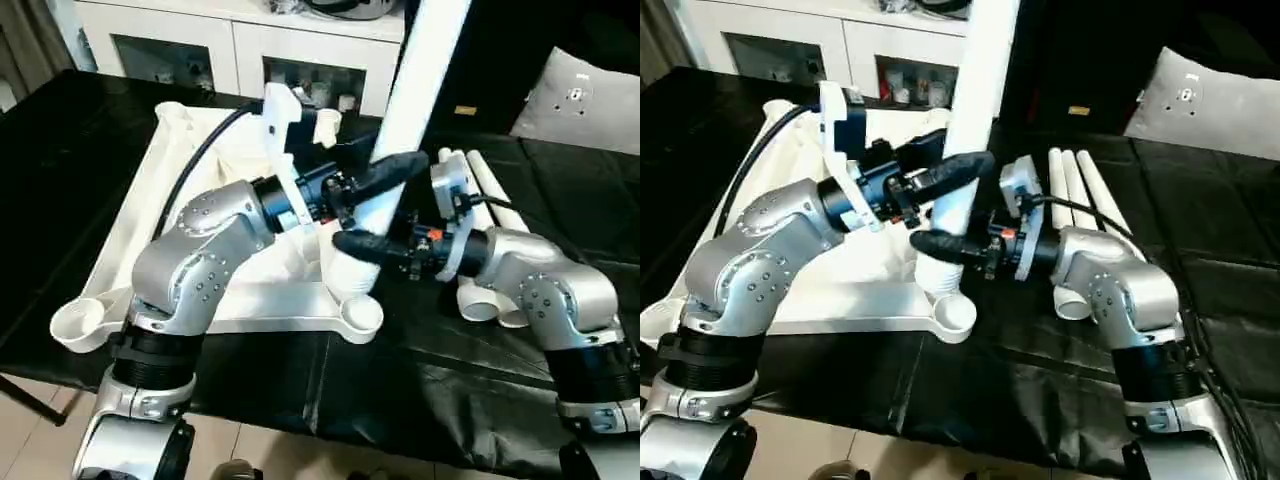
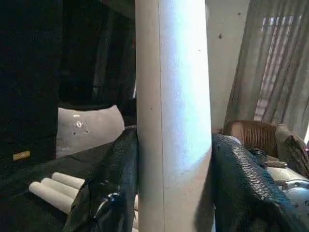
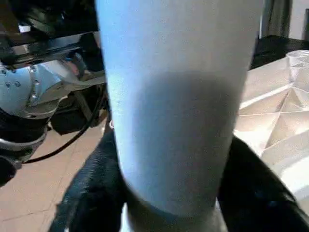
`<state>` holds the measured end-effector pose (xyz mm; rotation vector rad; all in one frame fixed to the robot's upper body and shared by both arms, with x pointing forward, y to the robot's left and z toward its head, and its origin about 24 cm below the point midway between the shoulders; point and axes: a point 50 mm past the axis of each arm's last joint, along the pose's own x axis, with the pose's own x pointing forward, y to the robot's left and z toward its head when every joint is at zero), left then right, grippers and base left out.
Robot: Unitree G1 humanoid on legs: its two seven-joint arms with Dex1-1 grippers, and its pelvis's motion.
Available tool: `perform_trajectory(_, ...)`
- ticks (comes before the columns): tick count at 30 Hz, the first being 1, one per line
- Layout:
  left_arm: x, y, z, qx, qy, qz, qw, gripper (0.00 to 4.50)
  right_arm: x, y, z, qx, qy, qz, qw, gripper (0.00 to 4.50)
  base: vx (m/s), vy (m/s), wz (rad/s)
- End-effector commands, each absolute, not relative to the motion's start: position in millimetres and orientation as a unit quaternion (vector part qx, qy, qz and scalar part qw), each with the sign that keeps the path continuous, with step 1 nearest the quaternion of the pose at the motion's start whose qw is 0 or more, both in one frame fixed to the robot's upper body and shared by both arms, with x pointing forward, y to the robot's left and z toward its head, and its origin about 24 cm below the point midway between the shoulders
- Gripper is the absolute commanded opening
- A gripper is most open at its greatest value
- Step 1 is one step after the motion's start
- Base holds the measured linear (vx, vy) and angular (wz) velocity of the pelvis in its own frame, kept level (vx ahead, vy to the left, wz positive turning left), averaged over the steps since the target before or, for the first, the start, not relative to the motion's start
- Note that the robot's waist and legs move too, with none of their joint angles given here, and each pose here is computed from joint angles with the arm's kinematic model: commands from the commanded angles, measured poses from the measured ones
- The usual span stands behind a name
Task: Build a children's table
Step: Pick table leg
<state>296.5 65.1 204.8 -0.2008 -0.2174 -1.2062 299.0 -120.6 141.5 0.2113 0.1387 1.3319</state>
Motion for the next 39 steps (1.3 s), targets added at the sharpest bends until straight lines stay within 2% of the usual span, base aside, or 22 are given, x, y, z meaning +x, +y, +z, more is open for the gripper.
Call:
perform_trajectory(1, 291.5, 60.2, 208.6, -0.093, -0.109, -0.583, 0.8, 1.86, 299.0, -122.2, 139.2, 0.102, 0.073, 0.615, 0.778, 2.19, 0.0, 0.0, 0.0)
perform_trajectory(5, 290.8, 59.4, 207.2, -0.091, -0.106, -0.586, 0.798, 1.86, 298.4, -122.4, 137.4, 0.105, 0.077, 0.614, 0.778, 1.94, 0.0, 0.0, 0.0)
perform_trajectory(10, 291.4, 59.4, 203.2, -0.068, -0.093, -0.582, 0.805, 1.86, 296.7, -123.0, 136.1, 0.101, 0.071, 0.611, 0.782, 1.91, 0.0, 0.0, 0.0)
perform_trajectory(12, 288.2, 56.7, 202.8, -0.078, -0.09, -0.594, 0.795, 1.86, 297.7, -122.8, 134.9, 0.106, 0.069, 0.593, 0.795, 1.91, 0.0, 0.0, 0.0)
perform_trajectory(13, 286.7, 56.0, 203.7, -0.088, -0.089, -0.6, 0.79, 2.21, 298.0, -122.5, 134.7, 0.111, 0.07, 0.587, 0.799, 1.91, 0.0, 0.0, 0.0)
perform_trajectory(15, 284.5, 54.8, 206.2, -0.098, -0.096, -0.604, 0.785, 2.56, 299.0, -122.0, 133.2, 0.114, 0.074, 0.576, 0.806, 1.91, 0.0, 0.0, 0.0)
perform_trajectory(18, 272.9, 46.9, 207.6, -0.129, -0.091, -0.645, 0.748, 2.73, 298.9, -116.8, 127.2, 0.093, 0.066, 0.56, 0.821, 1.91, 0.0, 0.0, 0.0)
perform_trajectory(20, 270.1, 44.5, 207.5, -0.137, -0.089, -0.655, 0.738, 2.85, 298.5, -114.7, 126.5, 0.088, 0.06, 0.562, 0.82, 1.91, 0.0, 0.0, 0.0)
perform_trajectory(24, 261.2, 35.2, 206.8, -0.169, -0.079, -0.684, 0.705, 3.21, 295.1, -110.5, 123.1, 0.104, 0.084, 0.563, 0.816, 1.91, 0.0, 0.0, 0.0)
perform_trajectory(29, 262.9, 33.0, 206.2, -0.174, -0.077, -0.679, 0.709, 3.57, 293.0, -108.2, 122.7, 0.104, 0.076, 0.561, 0.818, 1.91, 0.0, 0.0, 0.0)
perform_trajectory(32, 270.9, 40.3, 213.7, -0.212, -0.107, -0.649, 0.723, 3.84, 290.3, -109.2, 123.4, 0.107, 0.069, 0.55, 0.825, 1.91, 0.0, 0.0, 0.0)
perform_trajectory(35, 284.5, 59.5, 220.5, -0.256, -0.139, -0.596, 0.749, 3.92, 289.9, -117.3, 126.6, 0.11, 0.048, 0.518, 0.847, 1.91, 0.0, 0.0, 0.0)
perform_trajectory(38, 288.2, 67.5, 218.9, -0.247, -0.138, -0.585, 0.76, 3.92, 289.1, -121.2, 126.9, 0.109, 0.045, 0.505, 0.855, 1.9, 0.0, 0.0, 0.0)
perform_trajectory(39, 290.0, 73.4, 213.5, -0.213, -0.123, -0.582, 0.775, 3.92, 287.2, -124.5, 126.9, 0.112, 0.049, 0.498, 0.858, 1.9, 0.0, 0.0, 0.0)
